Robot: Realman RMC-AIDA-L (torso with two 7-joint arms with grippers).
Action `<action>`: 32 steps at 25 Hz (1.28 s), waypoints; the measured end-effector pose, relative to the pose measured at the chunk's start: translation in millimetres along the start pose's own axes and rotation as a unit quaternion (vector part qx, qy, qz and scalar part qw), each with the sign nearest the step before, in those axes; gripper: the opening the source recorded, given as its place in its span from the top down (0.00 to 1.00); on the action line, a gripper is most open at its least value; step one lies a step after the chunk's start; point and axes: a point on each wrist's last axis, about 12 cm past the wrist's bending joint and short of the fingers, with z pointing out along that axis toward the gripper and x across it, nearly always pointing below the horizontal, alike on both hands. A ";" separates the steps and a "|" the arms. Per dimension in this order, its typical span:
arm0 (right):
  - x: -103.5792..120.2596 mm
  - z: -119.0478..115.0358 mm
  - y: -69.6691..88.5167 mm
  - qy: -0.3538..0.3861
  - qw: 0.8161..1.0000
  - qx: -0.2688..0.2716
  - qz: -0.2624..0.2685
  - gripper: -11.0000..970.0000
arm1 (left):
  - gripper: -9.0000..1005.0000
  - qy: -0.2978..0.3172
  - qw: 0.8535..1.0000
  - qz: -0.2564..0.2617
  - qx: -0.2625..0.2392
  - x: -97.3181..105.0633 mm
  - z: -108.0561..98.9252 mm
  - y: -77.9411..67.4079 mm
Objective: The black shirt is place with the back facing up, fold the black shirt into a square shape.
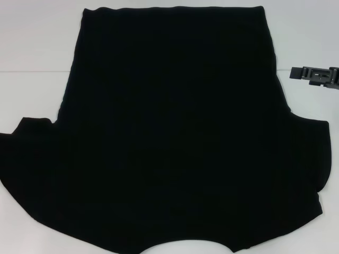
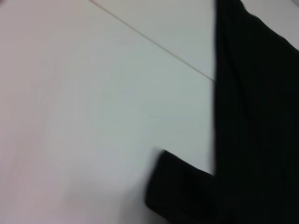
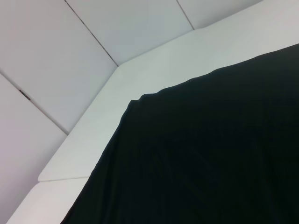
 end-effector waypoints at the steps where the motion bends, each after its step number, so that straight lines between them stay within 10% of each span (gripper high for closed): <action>1: 0.0 0.1 0.1 0.000 1.000 0.000 0.000 0.04 | 0.99 0.008 1.000 0.008 0.005 -1.1 2.4 -5.2; 17: -1.0 1.2 0.4 0.001 1.000 0.002 -0.001 0.05 | 0.99 0.173 0.956 0.225 0.075 10.7 65.1 -121.7; 26: -3.5 1.5 0.6 -0.001 1.000 0.004 0.006 0.05 | 0.88 0.220 0.932 0.256 0.129 19.7 57.4 -126.2; 32: -2.4 -2.6 1.3 0.020 1.000 -0.002 0.001 0.05 | 0.75 0.093 0.936 0.250 0.230 15.3 25.5 -99.8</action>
